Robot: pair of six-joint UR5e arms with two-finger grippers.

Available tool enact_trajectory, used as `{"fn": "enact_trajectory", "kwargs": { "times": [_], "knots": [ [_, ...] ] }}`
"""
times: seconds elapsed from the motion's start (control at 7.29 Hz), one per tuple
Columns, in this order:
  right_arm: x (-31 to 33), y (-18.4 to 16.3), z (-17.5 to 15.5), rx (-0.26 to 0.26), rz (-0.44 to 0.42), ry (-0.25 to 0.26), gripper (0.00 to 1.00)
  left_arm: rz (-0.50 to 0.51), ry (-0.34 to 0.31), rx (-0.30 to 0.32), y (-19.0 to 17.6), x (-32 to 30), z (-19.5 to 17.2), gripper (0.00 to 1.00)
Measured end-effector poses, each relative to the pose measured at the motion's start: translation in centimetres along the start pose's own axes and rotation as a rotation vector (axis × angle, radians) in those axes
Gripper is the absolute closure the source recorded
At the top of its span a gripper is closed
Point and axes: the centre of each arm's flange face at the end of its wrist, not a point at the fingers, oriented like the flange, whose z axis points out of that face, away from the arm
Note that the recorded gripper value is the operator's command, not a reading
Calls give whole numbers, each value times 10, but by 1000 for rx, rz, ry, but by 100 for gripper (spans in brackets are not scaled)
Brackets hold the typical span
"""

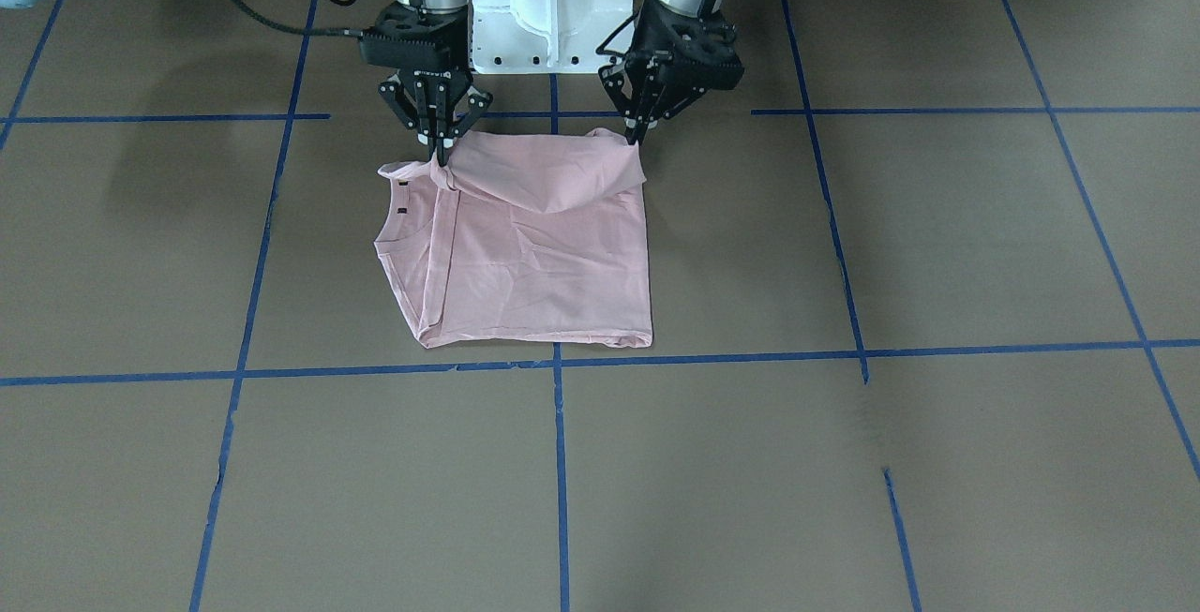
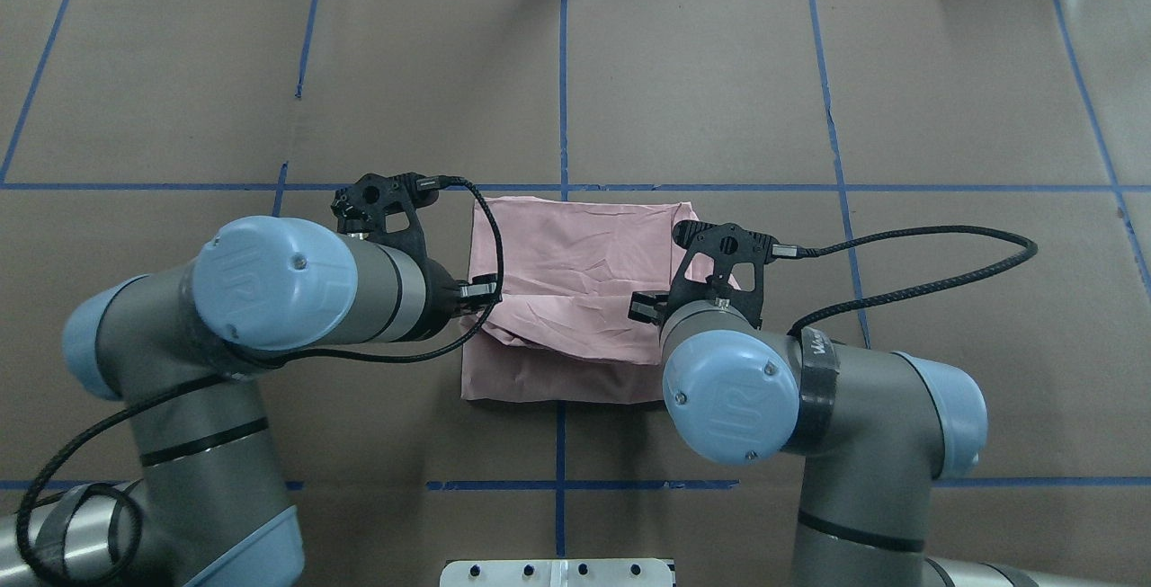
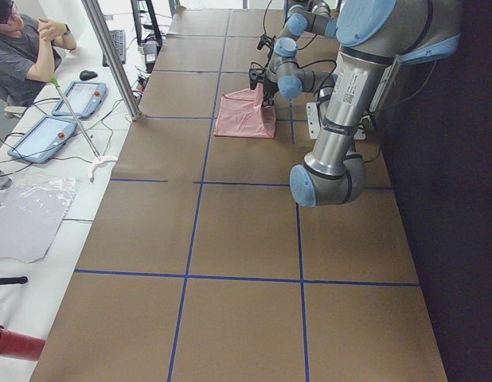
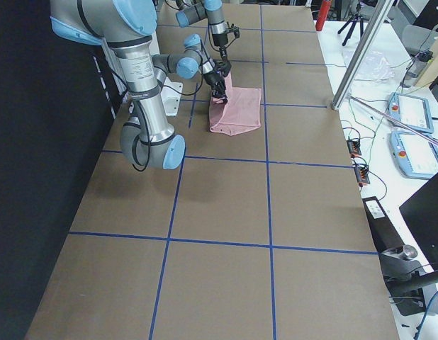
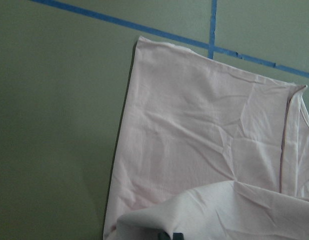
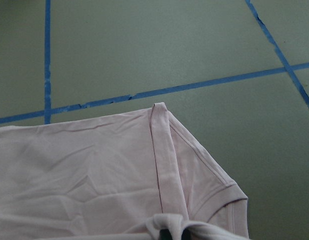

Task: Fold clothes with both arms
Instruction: 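Lift the near edge with both grippers and fold it away from the robot, then lay the edge on the far side and open both grippers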

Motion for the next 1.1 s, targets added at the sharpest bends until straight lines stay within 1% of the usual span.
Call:
{"fn": "enact_trajectory", "kwargs": {
  "times": [0.27,0.55,0.69,0.82,0.96,1.1],
  "knots": [
    [-14,-24,53,21,19,29,100,6,-28,32,-31,13,30,100],
    [-22,-40,106,36,34,35,100,16,-39,51,-52,10,61,100],
    [-23,-46,120,36,35,40,34,24,-41,58,-59,4,77,100],
    [-24,-49,126,35,36,41,0,29,-44,60,-63,0,88,96],
    [-25,-51,127,34,26,37,0,33,-42,60,-64,-2,92,29],
    [-29,-51,124,25,8,27,0,46,-42,61,-65,-4,94,0]
  ]
}}
